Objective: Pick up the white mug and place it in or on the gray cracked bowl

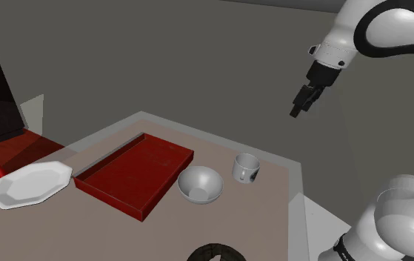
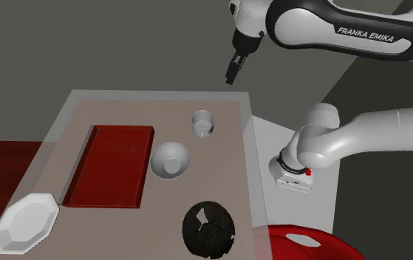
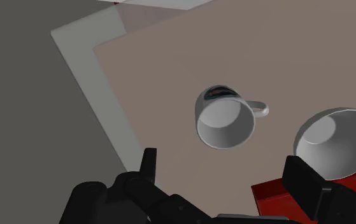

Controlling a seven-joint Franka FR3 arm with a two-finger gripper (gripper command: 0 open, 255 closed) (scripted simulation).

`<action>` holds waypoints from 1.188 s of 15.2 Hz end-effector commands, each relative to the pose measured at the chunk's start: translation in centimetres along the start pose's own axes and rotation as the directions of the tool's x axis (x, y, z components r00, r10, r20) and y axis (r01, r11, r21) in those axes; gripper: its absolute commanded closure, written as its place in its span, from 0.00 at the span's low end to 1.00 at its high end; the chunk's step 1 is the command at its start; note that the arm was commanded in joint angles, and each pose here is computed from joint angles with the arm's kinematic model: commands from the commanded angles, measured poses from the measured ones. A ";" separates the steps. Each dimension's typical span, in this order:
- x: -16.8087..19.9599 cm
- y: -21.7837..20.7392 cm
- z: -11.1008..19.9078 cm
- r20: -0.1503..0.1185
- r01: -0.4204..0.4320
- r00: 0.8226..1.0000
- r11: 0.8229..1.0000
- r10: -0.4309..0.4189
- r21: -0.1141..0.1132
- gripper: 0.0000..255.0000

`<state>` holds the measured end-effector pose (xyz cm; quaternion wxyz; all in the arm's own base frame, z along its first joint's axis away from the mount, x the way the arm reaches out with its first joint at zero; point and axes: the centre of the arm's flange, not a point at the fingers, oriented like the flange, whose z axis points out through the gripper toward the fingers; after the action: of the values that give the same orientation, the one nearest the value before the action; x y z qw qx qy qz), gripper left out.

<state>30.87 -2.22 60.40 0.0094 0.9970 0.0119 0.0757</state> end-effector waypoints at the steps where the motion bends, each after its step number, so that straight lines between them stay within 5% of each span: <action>1: 0.0 0.0 0.0 0.000 0.000 1.000 1.000 0.000 0.000 0.00; 18: 7.9 -0.6 22.0 0.177 -0.049 0.983 0.997 0.039 0.054 0.00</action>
<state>41.69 -1.98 41.14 -0.0184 0.9998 -0.0072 -0.0078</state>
